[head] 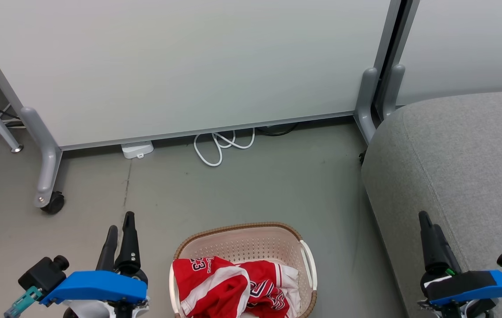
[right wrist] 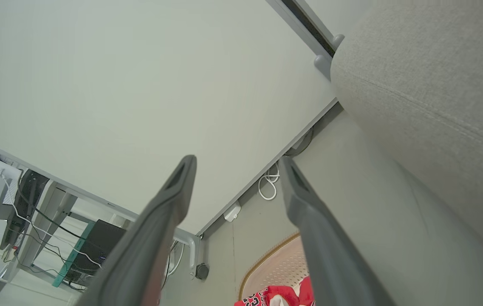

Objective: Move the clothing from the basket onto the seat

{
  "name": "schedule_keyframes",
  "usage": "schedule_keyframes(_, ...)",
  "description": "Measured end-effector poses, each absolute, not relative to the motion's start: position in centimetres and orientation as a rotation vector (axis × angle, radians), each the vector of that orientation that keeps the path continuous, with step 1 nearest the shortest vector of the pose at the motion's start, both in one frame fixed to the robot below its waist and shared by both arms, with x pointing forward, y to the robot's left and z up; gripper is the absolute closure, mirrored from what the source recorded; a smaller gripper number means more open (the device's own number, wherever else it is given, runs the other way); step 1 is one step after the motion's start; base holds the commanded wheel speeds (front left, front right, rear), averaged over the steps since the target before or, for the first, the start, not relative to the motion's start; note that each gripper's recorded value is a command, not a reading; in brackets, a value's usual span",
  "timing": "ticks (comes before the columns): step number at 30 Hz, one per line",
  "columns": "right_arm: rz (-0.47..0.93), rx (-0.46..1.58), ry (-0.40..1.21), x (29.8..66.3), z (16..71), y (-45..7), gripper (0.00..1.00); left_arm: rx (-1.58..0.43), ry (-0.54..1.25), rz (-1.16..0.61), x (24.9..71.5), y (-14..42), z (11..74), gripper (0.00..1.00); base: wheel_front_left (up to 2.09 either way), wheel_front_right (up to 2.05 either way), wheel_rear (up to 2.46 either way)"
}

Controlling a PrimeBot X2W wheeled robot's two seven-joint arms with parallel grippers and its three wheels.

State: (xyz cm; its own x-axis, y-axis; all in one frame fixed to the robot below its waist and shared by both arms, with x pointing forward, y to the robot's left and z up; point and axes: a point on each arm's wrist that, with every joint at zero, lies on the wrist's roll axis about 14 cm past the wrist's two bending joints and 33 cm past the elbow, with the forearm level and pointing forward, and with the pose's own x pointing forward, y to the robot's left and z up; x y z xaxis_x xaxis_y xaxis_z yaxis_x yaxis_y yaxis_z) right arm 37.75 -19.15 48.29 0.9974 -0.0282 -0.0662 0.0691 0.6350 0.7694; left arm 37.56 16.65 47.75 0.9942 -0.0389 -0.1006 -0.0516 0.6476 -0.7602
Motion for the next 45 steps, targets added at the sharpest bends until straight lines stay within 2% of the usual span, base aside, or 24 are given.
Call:
schedule_keyframes(19,-0.023,0.636,0.03,37.9,48.7,-18.6,0.0,-0.597,0.076,-0.052,37.5,15.6,48.4,0.0,0.0,0.0,0.0)
schedule_keyframes(45,0.025,0.367,0.0,38.1,49.3,-17.9,0.0,-0.376,0.034,-0.098,37.4,14.8,48.7,0.0,0.0,0.0,0.0)
